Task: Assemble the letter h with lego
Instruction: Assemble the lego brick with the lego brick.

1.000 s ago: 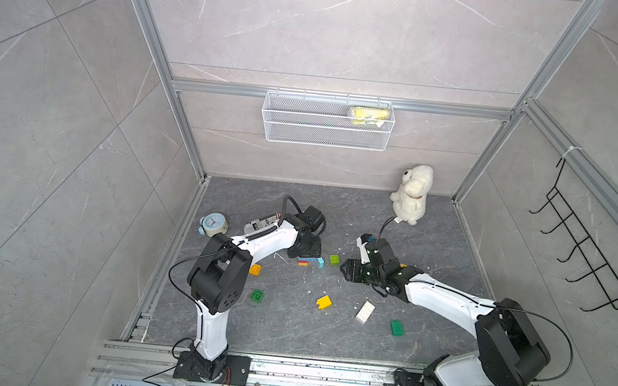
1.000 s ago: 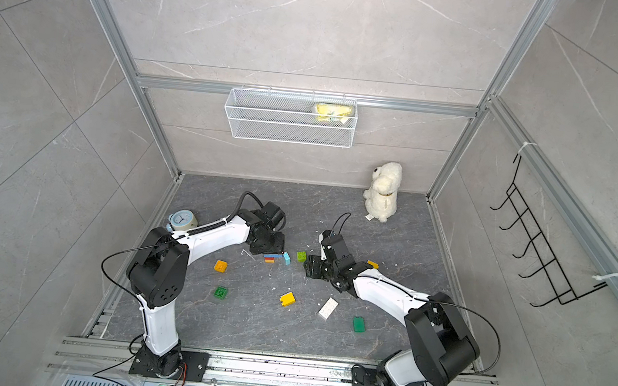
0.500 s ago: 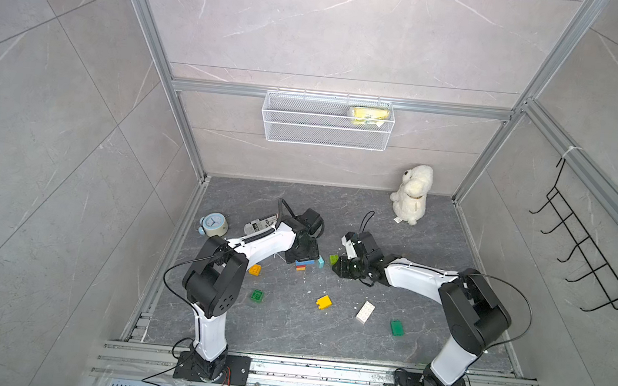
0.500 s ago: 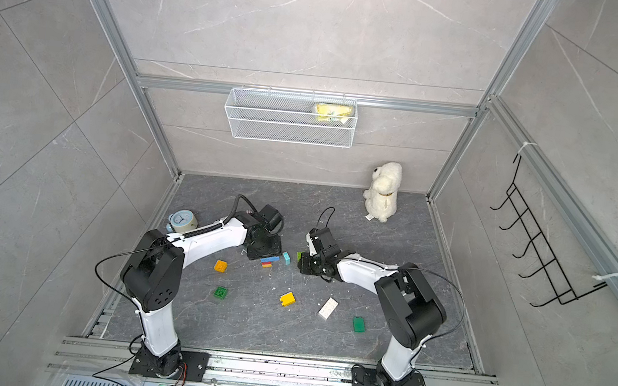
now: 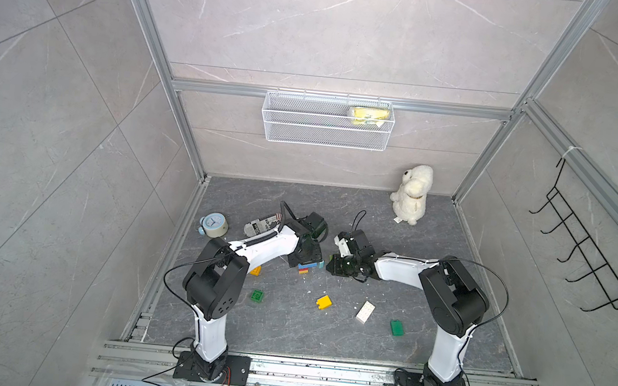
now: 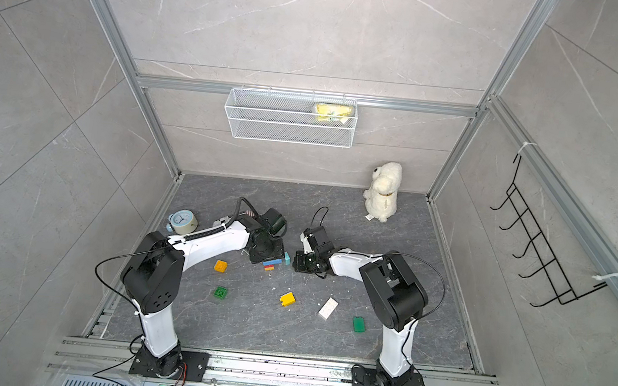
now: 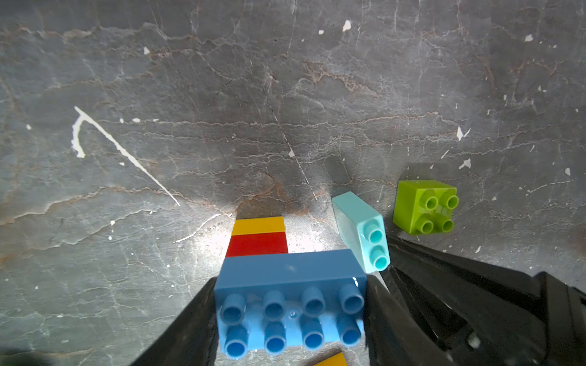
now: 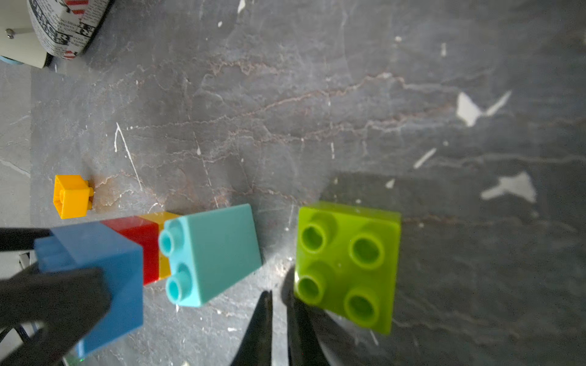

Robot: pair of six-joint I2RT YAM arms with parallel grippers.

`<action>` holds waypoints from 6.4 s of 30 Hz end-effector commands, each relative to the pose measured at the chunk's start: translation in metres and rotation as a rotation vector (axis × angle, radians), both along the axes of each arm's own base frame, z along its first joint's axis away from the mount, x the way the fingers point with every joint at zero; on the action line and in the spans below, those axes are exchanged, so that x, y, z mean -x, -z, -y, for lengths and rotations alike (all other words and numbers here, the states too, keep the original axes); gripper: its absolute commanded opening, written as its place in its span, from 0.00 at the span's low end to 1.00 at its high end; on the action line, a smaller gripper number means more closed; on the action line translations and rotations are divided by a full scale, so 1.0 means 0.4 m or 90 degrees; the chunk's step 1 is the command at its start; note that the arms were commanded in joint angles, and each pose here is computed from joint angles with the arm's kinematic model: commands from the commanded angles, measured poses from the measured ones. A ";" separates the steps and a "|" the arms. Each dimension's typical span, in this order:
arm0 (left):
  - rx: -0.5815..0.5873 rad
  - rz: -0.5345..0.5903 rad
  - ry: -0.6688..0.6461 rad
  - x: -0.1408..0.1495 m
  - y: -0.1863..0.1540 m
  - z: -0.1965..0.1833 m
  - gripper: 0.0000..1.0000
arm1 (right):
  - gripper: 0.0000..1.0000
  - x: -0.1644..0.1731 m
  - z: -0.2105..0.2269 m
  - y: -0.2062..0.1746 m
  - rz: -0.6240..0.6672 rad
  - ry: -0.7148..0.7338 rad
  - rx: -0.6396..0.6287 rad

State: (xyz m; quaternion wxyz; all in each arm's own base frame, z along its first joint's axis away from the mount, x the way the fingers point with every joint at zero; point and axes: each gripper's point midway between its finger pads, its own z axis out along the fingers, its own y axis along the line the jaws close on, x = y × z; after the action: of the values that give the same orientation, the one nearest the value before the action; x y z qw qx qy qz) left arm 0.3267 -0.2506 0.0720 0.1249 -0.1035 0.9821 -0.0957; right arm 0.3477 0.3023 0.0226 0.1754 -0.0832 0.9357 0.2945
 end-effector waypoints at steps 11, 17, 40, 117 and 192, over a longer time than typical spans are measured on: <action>0.017 0.005 -0.001 -0.037 -0.037 0.042 0.00 | 0.12 -0.017 -0.024 0.044 -0.031 0.000 -0.017; -0.001 -0.008 0.011 -0.037 -0.033 0.041 0.00 | 0.12 -0.009 -0.032 0.036 -0.042 0.004 -0.040; -0.044 -0.062 0.068 -0.030 0.009 0.046 0.00 | 0.12 -0.005 -0.030 0.024 -0.041 0.004 -0.042; -0.117 -0.090 0.072 0.014 0.062 -0.018 0.00 | 0.18 0.001 -0.017 -0.005 -0.031 0.020 -0.057; -0.121 -0.141 0.082 0.038 0.113 -0.017 0.00 | 0.17 0.014 -0.031 -0.005 -0.054 0.022 -0.085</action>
State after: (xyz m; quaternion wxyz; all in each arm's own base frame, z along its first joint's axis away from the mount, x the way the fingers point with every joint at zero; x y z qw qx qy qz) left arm 0.3374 -0.2614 0.0670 0.0921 -0.0596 0.9925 -0.0548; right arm 0.3438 0.3206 0.0238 0.1414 -0.0445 0.9178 0.3684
